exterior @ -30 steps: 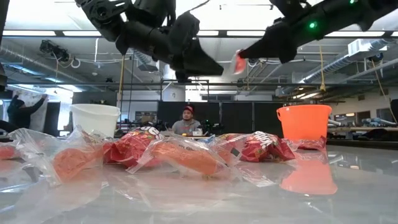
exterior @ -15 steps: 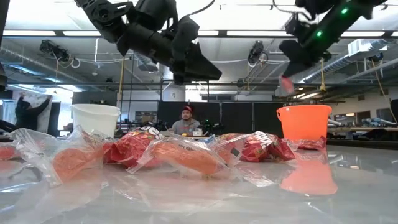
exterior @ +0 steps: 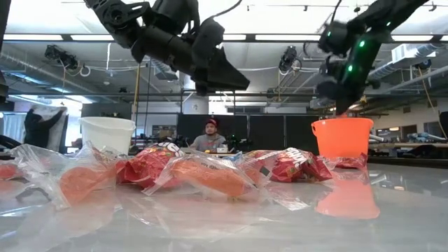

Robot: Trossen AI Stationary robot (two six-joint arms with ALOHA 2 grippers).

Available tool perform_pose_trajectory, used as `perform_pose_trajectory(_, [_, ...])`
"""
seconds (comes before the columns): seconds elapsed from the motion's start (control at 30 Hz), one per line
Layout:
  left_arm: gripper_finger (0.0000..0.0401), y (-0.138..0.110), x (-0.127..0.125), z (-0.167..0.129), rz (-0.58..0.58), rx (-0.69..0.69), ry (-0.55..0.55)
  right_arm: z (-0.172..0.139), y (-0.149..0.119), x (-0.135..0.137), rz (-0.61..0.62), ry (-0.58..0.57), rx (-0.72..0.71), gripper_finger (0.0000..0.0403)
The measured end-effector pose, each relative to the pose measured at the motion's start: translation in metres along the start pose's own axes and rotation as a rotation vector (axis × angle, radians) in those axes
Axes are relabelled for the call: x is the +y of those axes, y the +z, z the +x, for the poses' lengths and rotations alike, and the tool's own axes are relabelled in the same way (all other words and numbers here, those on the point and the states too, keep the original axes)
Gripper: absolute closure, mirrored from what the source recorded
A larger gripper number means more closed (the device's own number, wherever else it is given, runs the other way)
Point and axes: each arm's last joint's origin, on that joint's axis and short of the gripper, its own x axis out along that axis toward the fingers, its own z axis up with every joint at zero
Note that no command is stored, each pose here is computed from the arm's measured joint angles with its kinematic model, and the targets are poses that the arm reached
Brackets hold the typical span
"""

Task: Sort candy by brand, put in halloween buckets
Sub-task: Put the red gummy into the top orange bucket, then put the right green gummy into the top orange bucket

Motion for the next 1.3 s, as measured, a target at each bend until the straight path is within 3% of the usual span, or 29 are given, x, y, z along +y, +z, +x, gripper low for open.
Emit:
perform_pose_trajectory(0.17, [0.0302,-0.001,0.002,0.000,-0.006,0.004,0.068,0.026,0.004,-0.001,-0.025,-0.006,0.044,0.0366])
perform_pose_trajectory(0.3, [0.0302,-0.001,0.002,0.000,-0.008,0.005,0.069,0.044,0.006,-0.004,0.006,0.081,0.092,0.0343])
perform_pose_trajectory(0.47, [0.0302,-0.007,0.004,-0.006,-0.024,0.110,0.083,0.047,0.009,-0.009,0.031,0.084,0.078,0.0307])
perform_pose_trajectory(0.7, [0.0302,-0.015,0.009,-0.016,-0.031,0.247,0.125,0.012,0.016,-0.021,0.056,0.098,-0.065,0.0255])
perform_pose_trajectory(0.9, [0.0302,-0.017,0.003,-0.017,-0.003,0.279,0.073,-0.029,0.007,-0.026,0.092,0.153,-0.144,0.0230])
perform_pose_trajectory(1.03, [0.0302,-0.021,0.001,-0.018,-0.001,0.319,0.065,-0.058,0.000,-0.020,0.079,0.312,-0.220,0.0229])
perform_pose_trajectory(1.13, [0.0302,-0.020,-0.002,-0.021,-0.004,0.425,0.038,-0.076,-0.005,-0.011,0.045,0.469,-0.262,0.0231])
perform_pose_trajectory(1.3, [0.0302,-0.002,-0.014,-0.030,0.038,0.592,0.087,-0.096,-0.011,0.012,-0.012,0.581,-0.318,0.0231])
